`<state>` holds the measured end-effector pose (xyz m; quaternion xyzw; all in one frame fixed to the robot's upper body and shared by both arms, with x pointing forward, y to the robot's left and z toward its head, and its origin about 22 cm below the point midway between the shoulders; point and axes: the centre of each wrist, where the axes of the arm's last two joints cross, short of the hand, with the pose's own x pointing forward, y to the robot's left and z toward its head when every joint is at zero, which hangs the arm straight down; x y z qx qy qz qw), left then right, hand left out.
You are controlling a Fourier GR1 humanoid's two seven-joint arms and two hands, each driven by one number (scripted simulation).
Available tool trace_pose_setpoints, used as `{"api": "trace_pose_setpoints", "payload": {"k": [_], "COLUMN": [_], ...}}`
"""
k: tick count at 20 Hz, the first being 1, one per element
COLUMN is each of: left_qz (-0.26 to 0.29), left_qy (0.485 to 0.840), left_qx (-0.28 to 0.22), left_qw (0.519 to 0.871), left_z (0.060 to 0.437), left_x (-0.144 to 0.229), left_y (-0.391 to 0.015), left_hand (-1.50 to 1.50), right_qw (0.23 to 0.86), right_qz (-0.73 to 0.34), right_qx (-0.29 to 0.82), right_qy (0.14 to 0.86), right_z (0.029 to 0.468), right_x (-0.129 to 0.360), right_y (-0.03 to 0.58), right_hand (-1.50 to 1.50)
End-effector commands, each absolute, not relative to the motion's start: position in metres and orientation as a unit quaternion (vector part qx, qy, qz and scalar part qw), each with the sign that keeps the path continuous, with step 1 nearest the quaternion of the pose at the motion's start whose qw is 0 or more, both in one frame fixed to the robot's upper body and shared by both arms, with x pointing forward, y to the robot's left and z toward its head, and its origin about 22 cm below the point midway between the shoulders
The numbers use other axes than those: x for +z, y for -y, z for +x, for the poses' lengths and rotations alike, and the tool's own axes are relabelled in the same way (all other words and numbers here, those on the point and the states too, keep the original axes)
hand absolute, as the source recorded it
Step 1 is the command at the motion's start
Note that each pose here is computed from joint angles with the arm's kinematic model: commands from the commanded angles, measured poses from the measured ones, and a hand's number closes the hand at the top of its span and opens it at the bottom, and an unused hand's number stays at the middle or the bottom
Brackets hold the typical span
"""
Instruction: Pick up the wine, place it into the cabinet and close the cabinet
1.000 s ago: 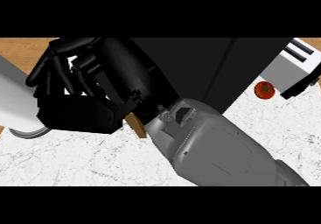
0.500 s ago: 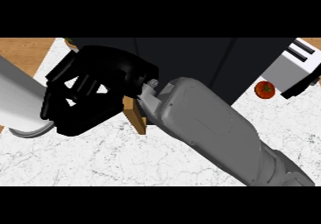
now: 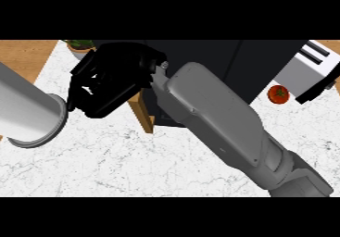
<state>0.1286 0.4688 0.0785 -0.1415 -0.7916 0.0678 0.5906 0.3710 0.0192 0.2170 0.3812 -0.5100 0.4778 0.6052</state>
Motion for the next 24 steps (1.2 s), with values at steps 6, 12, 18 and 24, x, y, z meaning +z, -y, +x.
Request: {"api": "trace_pose_setpoints", "payload": {"k": [6, 12, 18, 24], "left_qz": [-0.156, -0.152, -0.147, -0.155], "left_qy": [0.802, 0.799, 0.803, 0.801], "left_qx": [0.066, 0.060, 0.067, 0.044], "left_qw": [0.572, 0.579, 0.573, 0.577], "left_z": [0.124, 0.122, 0.128, 0.135], "left_x": [0.083, 0.085, 0.080, 0.087], "left_y": [-0.482, -0.478, -0.475, -0.472], "left_hand": [-1.50, -1.50, -1.50, -1.50], "right_qw": [0.610, 0.625, 0.633, 0.623], "right_qz": [0.430, 0.416, 0.346, 0.332], "right_qx": [0.426, 0.391, 0.344, 0.315], "right_qy": [0.511, 0.532, 0.601, 0.634], "right_z": [0.416, 0.422, 0.439, 0.441], "right_x": [0.200, 0.187, 0.207, 0.206], "right_y": [0.014, 0.020, 0.056, 0.064], "right_hand": [1.50, 1.50, 1.50, 1.50]}}
